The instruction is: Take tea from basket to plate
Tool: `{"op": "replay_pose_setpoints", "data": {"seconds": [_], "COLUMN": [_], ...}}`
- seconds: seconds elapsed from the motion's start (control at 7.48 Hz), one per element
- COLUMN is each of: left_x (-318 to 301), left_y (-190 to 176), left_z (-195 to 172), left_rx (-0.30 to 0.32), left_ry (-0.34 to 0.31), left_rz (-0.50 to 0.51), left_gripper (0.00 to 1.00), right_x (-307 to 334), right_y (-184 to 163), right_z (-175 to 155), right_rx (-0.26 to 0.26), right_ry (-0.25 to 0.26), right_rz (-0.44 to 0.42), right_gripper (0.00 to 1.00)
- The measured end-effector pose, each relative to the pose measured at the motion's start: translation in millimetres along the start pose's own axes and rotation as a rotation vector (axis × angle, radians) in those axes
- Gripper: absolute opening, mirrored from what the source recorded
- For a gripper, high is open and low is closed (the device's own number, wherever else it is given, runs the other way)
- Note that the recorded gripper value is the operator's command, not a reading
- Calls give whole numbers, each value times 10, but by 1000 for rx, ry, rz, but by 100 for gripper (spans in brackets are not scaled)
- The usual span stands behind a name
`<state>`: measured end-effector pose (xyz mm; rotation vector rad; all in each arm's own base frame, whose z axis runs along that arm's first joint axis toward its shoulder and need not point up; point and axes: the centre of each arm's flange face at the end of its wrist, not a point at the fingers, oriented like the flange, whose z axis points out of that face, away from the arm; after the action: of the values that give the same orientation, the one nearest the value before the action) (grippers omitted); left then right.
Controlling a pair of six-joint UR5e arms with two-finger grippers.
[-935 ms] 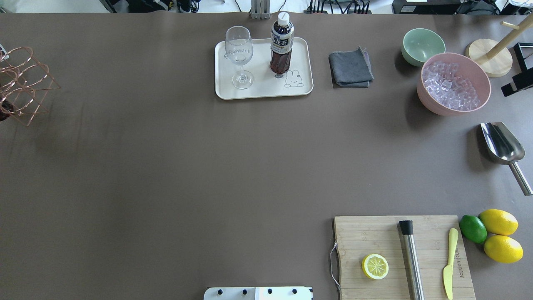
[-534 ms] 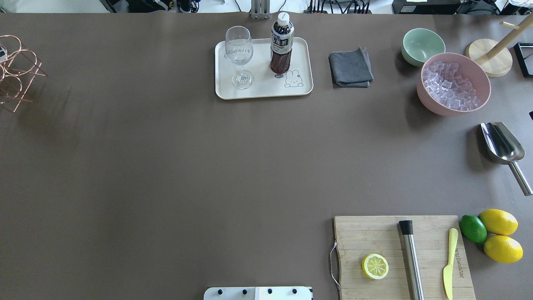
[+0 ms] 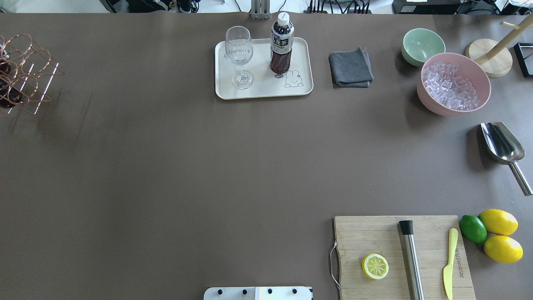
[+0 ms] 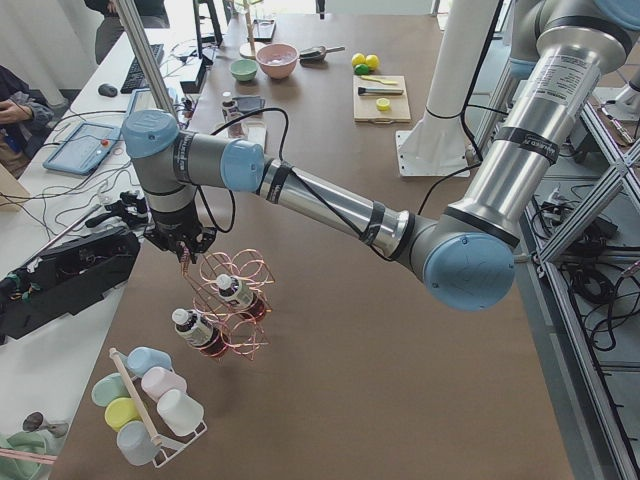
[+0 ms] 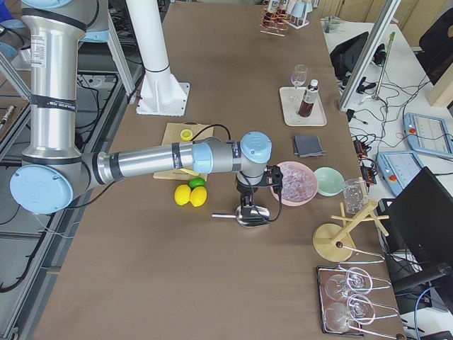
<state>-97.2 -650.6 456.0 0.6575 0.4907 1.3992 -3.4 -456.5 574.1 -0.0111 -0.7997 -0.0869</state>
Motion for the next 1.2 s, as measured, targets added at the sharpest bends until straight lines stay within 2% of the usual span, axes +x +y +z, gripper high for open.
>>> {"op": "replay_pose_setpoints", "data": {"seconds": [0.4,0.8,1.2], "left_x": [4,160,228], "left_y": [-178,-572,-621], "left_z": [143,295,400], "left_rx": [1,7,6], "left_ry": [16,25,41], "left_rz": [19,-1,-5], "left_gripper": [0,0,0], "right_x": [29,92,183], "right_y": [14,45,84], "right_z": [34,11,49], "right_rx": [-7,-3,-12], "right_ry": [17,20,9], "right_rz": [2,18,41], "right_gripper": [100,100,100]}}
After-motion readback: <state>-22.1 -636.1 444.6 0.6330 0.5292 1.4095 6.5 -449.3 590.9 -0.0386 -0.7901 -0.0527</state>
